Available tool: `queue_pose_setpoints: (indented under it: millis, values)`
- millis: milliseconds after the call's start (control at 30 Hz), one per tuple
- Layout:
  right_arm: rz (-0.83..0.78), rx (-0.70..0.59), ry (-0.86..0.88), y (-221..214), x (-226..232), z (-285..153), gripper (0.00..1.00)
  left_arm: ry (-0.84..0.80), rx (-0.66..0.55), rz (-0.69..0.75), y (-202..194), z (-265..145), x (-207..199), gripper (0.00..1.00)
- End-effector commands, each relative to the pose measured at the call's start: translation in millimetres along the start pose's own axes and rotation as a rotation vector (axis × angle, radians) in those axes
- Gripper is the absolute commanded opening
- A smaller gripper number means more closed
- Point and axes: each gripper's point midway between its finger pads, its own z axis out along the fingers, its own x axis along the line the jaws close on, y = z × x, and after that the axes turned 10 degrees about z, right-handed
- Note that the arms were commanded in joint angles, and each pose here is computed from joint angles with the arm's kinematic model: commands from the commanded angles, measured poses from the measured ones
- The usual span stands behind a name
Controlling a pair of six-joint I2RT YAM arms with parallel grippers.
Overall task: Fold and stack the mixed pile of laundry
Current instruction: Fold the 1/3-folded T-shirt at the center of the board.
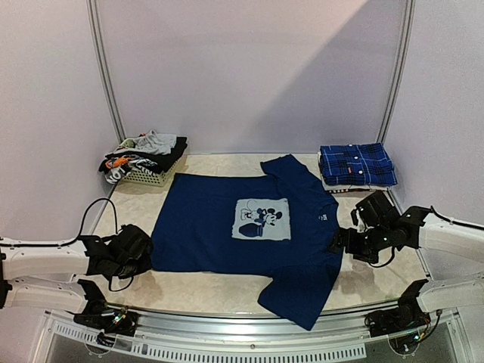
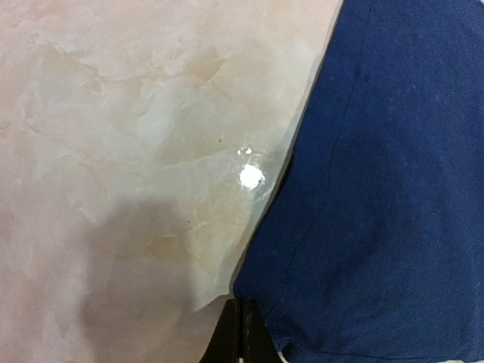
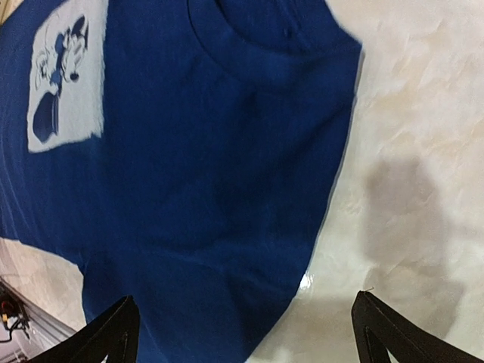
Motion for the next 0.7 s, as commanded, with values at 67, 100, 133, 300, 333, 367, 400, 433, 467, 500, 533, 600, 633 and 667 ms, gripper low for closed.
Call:
queue_pose_setpoints:
  millis: [67, 100, 133, 300, 333, 367, 400, 433, 467, 500, 533, 600, 633, 667]
  values:
    - [-0.016, 0.201, -0.013, -49.6, -12.2, 12.0, 0.99, -0.022, -0.031, 0.017, 4.4, -3.2, -1.8, 0.00]
    - [-0.023, 0.233, -0.016, -58.2, -12.4, 13.4, 0.99, -0.022, -0.031, 0.025, 3.9, -3.3, -1.4, 0.00]
    - [-0.032, 0.264, -0.015, -66.5, -11.0, 14.0, 0.99, -0.026, -0.034, 0.029, 4.6, -4.0, -2.2, 0.00]
    - [-0.101, 0.430, -0.056, -114.1, -4.1, 13.3, 0.97, -0.031, -0.036, 0.062, 4.4, -6.0, -2.7, 0.00]
    - [-0.116, 0.451, -0.072, -120.6, -3.9, 12.3, 0.96, -0.032, -0.038, 0.067, 4.7, -6.6, -2.5, 0.00]
    - [-0.128, 0.470, -0.085, -127.4, -3.4, 11.3, 0.94, -0.030, -0.040, 0.071, 5.1, -7.1, -1.9, 0.00]
    - [-0.138, 0.482, -0.087, -132.5, -1.4, 9.8, 0.93, -0.031, -0.042, 0.075, 5.4, -7.6, -1.3, 0.00]
    - [-0.136, 0.491, -0.091, -137.7, 1.2, 8.5, 0.90, -0.035, -0.047, 0.077, 6.2, -8.6, -1.6, 0.00]
    - [-0.138, 0.497, -0.090, -142.0, 4.8, 6.7, 0.88, -0.037, -0.050, 0.081, 6.5, -9.2, -1.4, 0.00]
    - [-0.145, 0.505, -0.097, -146.1, 7.2, 5.0, 0.85, -0.040, -0.054, 0.083, 7.3, -10.1, -1.3, 0.00]
    - [-0.154, 0.508, -0.112, -150.0, 8.9, 3.0, 0.84, -0.043, -0.057, 0.086, 7.7, -10.7, -1.2, 0.00]
    - [-0.182, 0.508, -0.139, -155.9, 13.5, 1.8, 0.81, -0.047, -0.064, 0.090, 8.3, -11.5, -0.6, 0.00]
    - [-0.194, 0.507, -0.145, -158.6, 16.9, 1.6, 0.79, -0.050, -0.067, 0.091, 8.3, -11.7, -0.6, 0.00]
    - [-0.204, 0.511, -0.159, -161.8, 18.0, 3.4, 0.78, -0.052, -0.069, 0.092, 8.1, -11.6, -0.2, 0.00]
